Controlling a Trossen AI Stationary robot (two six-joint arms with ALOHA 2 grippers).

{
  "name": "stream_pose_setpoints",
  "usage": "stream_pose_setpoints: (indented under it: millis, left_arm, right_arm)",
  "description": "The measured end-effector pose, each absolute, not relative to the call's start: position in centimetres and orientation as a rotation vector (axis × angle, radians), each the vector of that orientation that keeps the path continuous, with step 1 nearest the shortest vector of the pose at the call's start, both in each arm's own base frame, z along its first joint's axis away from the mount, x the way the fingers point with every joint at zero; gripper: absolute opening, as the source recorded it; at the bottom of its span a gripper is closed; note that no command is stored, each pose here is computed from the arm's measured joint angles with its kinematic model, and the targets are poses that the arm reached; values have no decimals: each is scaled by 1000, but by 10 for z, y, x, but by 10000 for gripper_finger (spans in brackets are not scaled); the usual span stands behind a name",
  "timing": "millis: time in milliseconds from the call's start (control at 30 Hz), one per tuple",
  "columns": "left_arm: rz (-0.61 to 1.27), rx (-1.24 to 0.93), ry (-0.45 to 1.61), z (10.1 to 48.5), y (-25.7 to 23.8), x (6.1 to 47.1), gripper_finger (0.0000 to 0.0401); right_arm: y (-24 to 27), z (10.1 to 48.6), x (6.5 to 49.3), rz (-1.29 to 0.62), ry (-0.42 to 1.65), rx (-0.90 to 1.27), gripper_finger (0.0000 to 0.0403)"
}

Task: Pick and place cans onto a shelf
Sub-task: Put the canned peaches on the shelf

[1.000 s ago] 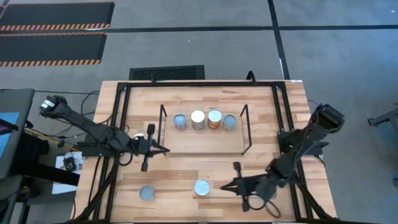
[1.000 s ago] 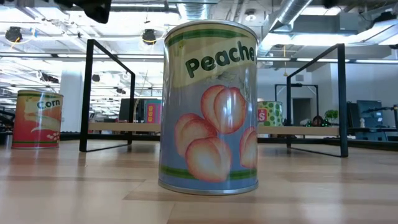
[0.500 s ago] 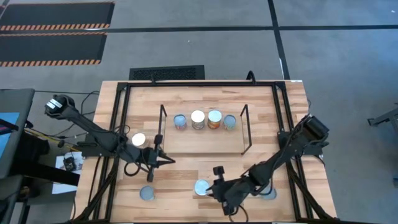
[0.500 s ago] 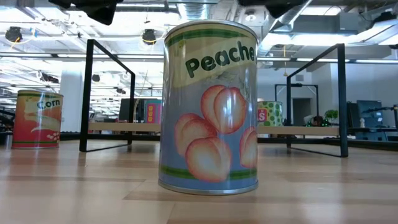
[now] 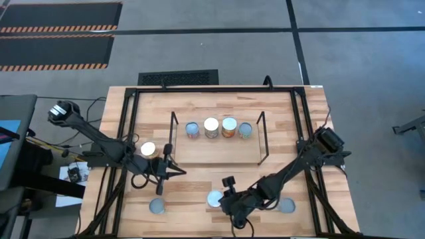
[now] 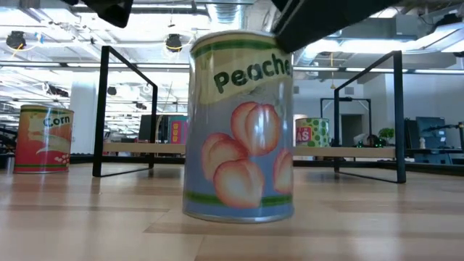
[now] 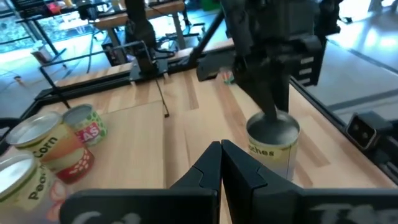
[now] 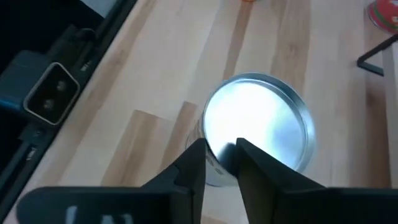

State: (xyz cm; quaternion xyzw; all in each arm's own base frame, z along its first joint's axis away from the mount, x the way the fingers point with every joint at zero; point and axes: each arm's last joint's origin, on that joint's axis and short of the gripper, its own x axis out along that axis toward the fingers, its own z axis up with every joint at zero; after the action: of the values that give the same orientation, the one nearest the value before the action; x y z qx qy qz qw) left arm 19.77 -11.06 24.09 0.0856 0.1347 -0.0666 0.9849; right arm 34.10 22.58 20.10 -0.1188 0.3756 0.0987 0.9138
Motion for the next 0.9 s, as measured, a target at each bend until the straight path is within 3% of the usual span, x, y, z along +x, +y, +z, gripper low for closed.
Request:
stream_pose_setpoints:
  millis: [467, 700, 900]
  left_arm:
    - [-61, 60, 191, 271, -88, 165, 0]
    - [-24, 15, 125, 249, -78, 149, 0]
    - [-10, -17, 70, 237, -71, 140, 0]
  right_arm:
    - [208, 207, 349, 286, 803, -220, 9]
    - [182, 260, 350, 255, 705, -211, 4]
    - [136, 281, 367, 168, 699, -250, 4]
